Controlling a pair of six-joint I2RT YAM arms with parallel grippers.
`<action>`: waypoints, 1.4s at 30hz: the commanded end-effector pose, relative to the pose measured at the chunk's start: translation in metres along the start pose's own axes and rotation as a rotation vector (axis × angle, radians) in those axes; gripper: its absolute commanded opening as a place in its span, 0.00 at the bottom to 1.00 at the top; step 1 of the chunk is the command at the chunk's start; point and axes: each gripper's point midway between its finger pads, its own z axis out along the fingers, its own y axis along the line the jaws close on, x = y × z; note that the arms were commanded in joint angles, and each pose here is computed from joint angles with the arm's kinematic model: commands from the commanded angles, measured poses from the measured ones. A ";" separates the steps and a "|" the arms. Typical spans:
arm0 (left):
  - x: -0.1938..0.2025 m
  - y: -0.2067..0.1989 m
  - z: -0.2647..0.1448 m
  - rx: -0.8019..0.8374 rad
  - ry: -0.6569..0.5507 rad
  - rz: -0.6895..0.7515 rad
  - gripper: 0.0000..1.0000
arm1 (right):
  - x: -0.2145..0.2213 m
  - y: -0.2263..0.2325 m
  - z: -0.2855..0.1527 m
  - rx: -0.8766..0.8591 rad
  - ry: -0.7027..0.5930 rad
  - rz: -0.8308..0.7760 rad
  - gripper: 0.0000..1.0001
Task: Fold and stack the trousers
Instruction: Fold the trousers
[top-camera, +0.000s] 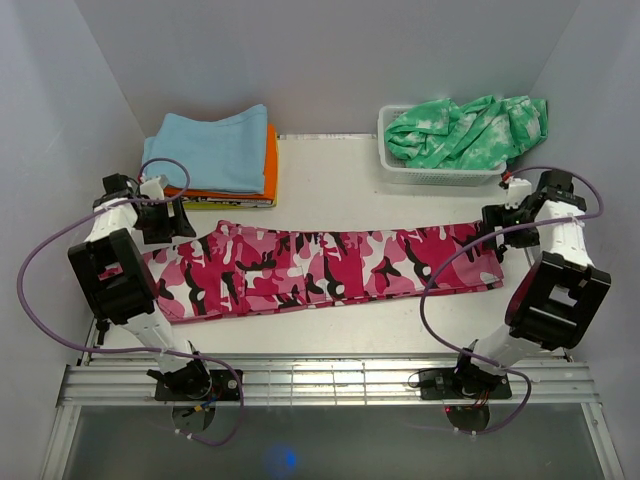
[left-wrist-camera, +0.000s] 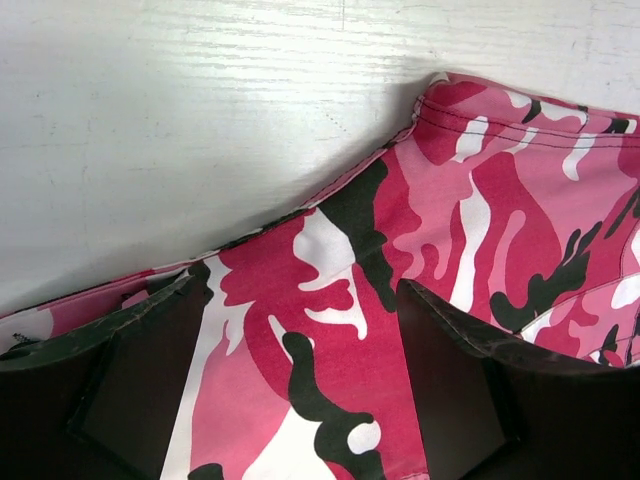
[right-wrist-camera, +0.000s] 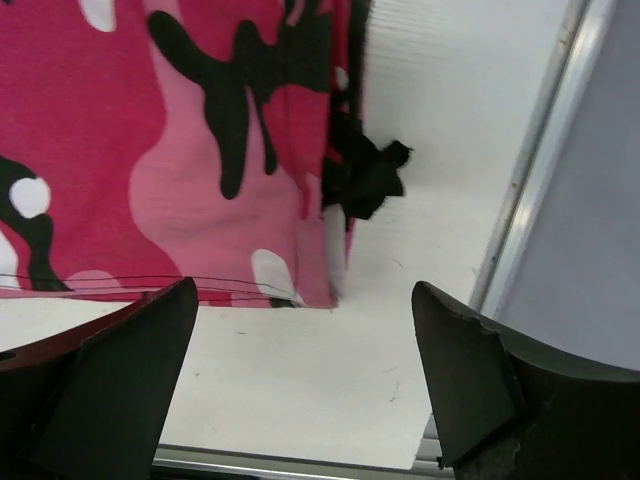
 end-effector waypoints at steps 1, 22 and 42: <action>-0.013 -0.013 -0.008 0.042 -0.024 0.036 0.88 | 0.013 -0.027 -0.004 0.050 0.019 0.030 0.93; -0.023 -0.026 -0.034 0.027 -0.045 0.075 0.90 | 0.057 0.010 0.082 -0.265 0.165 0.280 0.65; -0.020 -0.041 -0.031 0.025 -0.025 0.094 0.96 | 0.028 -0.100 -0.008 -0.018 -0.019 0.223 0.08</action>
